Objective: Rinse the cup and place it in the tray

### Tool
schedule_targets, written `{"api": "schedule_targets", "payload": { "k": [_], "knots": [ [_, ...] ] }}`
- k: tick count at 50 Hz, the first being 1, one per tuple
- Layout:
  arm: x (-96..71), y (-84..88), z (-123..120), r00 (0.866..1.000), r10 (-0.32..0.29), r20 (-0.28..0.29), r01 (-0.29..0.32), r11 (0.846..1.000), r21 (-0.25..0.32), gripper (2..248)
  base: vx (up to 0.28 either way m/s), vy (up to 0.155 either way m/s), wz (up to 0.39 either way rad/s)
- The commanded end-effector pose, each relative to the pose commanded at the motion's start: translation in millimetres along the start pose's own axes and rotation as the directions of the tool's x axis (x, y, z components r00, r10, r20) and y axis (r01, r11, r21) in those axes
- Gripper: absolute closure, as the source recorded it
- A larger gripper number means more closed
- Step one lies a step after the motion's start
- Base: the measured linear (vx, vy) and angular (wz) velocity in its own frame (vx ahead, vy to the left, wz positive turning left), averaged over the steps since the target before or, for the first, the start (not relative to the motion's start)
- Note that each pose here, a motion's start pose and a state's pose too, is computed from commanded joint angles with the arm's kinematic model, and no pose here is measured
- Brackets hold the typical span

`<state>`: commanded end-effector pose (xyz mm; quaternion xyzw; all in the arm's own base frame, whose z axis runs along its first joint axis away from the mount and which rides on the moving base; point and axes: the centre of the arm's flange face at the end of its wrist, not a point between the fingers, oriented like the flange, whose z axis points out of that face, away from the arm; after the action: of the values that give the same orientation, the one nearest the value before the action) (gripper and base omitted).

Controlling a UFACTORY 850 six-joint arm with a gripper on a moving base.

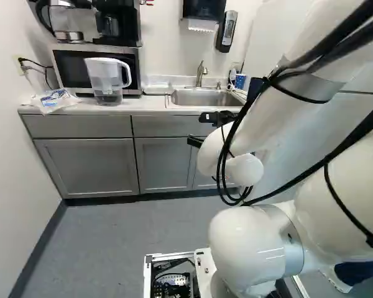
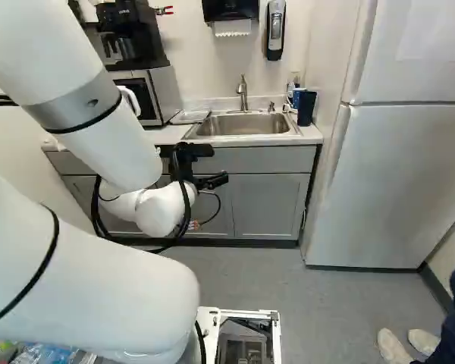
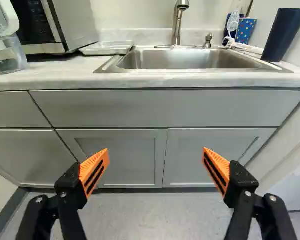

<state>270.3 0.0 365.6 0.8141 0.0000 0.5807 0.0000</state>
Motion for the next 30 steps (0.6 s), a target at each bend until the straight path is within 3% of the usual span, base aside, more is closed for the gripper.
{"api": "schedule_targets", "payload": {
  "k": [30],
  "knots": [
    [12.3,3.4,11.9,1.000,0.004,-0.013,-0.004,1.000,-0.011,3,0.000,0.000,0.000]
  ]
}}
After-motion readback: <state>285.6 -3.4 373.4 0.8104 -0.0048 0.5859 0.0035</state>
